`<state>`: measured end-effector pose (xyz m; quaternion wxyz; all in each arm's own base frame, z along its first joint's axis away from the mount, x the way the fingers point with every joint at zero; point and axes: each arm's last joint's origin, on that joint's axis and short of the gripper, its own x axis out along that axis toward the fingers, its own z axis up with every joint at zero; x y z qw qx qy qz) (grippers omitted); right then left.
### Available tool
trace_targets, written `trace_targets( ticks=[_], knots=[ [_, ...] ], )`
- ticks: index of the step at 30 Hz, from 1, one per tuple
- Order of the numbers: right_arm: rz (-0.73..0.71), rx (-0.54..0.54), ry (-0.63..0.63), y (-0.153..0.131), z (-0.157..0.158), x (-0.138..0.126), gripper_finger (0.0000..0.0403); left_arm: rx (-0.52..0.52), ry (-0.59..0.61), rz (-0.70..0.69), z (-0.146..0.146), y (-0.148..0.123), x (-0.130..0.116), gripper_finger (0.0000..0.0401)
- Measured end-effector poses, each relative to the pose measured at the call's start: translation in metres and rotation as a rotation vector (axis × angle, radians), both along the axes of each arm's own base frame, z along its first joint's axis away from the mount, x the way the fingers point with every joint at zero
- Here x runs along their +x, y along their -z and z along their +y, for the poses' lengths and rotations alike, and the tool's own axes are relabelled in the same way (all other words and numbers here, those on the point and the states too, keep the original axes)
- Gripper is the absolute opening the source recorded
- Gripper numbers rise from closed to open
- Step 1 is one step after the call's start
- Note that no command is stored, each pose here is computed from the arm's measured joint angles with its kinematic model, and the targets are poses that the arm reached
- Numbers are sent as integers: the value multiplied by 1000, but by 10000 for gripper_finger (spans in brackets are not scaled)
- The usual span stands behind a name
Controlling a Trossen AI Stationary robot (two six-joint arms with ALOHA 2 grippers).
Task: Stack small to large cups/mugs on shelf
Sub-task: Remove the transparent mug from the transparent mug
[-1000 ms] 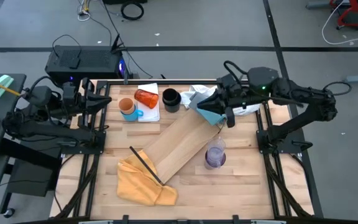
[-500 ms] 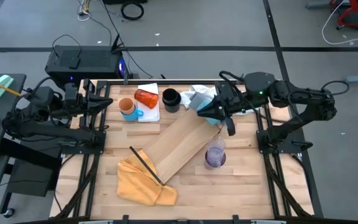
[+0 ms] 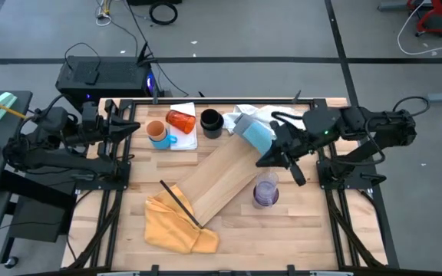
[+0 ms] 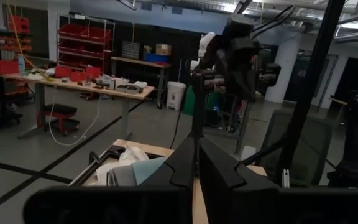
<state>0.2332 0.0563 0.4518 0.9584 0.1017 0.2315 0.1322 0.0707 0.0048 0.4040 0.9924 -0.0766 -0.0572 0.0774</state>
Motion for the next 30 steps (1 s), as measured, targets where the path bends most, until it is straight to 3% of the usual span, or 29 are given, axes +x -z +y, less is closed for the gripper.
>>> trace_targets(
  ticks=[5,14,17,24,30],
  knots=[
    [177,-43,57,18,-1,-1,30,1,0,11,0,1,0,36],
    [252,-66,59,27,0,4,93,33,-3,37,0,3,0,28],
    [347,-85,60,37,0,5,107,34,-3,60,0,5,0,30],
    [712,-155,121,73,-3,10,112,20,-1,138,0,13,0,40],
    [773,-168,148,85,-5,22,113,22,-1,148,0,14,0,34]
  ],
)
